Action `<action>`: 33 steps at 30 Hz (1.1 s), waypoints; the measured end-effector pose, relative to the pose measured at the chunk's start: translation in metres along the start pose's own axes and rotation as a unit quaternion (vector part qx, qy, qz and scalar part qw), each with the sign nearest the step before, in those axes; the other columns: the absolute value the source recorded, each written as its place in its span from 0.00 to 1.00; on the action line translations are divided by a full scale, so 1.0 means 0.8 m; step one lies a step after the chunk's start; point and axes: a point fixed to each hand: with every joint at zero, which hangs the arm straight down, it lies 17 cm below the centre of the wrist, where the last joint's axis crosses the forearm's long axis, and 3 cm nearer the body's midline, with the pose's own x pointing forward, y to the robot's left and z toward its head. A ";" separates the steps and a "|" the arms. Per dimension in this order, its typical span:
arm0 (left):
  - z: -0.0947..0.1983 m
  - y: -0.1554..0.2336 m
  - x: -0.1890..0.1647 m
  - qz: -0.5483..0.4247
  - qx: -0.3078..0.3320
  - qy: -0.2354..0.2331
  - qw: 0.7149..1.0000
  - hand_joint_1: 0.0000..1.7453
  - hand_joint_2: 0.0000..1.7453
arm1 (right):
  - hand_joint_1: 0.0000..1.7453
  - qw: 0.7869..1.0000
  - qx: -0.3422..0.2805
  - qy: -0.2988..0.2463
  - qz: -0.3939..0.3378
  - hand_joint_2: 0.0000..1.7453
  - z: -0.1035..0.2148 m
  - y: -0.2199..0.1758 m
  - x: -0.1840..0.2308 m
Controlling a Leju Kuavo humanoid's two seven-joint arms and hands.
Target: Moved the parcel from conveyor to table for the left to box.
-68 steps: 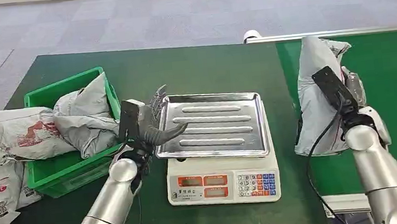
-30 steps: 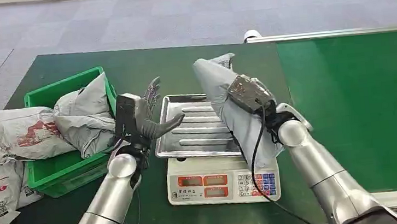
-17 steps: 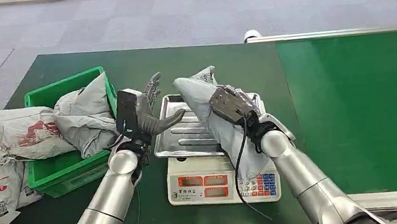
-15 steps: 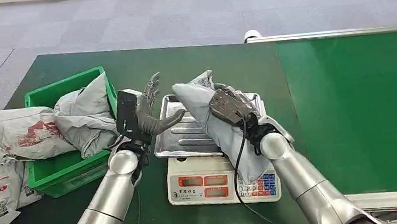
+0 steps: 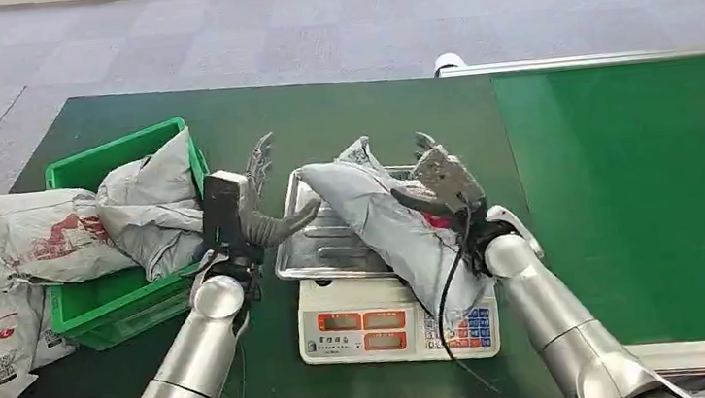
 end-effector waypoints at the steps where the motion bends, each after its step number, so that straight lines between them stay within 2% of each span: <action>1: 0.000 0.000 0.001 -0.002 0.000 -0.003 1.000 0.00 1.00 | 0.00 1.000 -0.007 -0.008 -0.015 1.00 0.001 -0.009 0.002; 11: 0.002 0.000 0.010 -0.004 0.002 -0.033 0.999 0.00 1.00 | 0.00 0.991 -0.063 -0.052 -0.108 1.00 0.008 -0.078 0.013; 20: 0.003 0.003 0.012 -0.018 0.001 -0.041 0.999 0.00 1.00 | 0.00 0.985 -0.090 -0.074 -0.127 1.00 -0.001 -0.116 0.028; 21: 0.003 0.003 0.011 -0.023 0.000 -0.042 0.999 0.00 1.00 | 0.00 0.985 -0.091 -0.075 -0.127 0.00 -0.002 -0.118 0.028; 23: 0.004 -0.003 0.010 -0.049 -0.011 -0.044 0.998 0.00 1.00 | 0.00 0.982 -0.095 -0.079 -0.140 0.00 -0.002 -0.122 0.029; 26: 0.002 -0.021 0.008 -0.130 -0.044 -0.052 0.989 0.00 1.00 | 0.00 0.971 -0.096 -0.087 -0.199 0.00 -0.001 -0.132 0.027; 31: -0.013 -0.038 0.000 -0.204 -0.085 -0.056 0.974 0.00 1.00 | 0.00 0.968 -0.108 -0.058 -0.220 0.00 0.002 -0.134 -0.006; 32: -0.015 -0.040 -0.002 -0.210 -0.090 -0.056 0.972 0.00 1.00 | 0.00 0.968 -0.109 -0.052 -0.220 1.00 0.002 -0.133 -0.011; 33: -0.015 -0.043 -0.005 -0.215 -0.097 -0.054 0.970 0.00 1.00 | 0.00 0.968 -0.112 -0.044 -0.219 1.00 0.002 -0.133 -0.018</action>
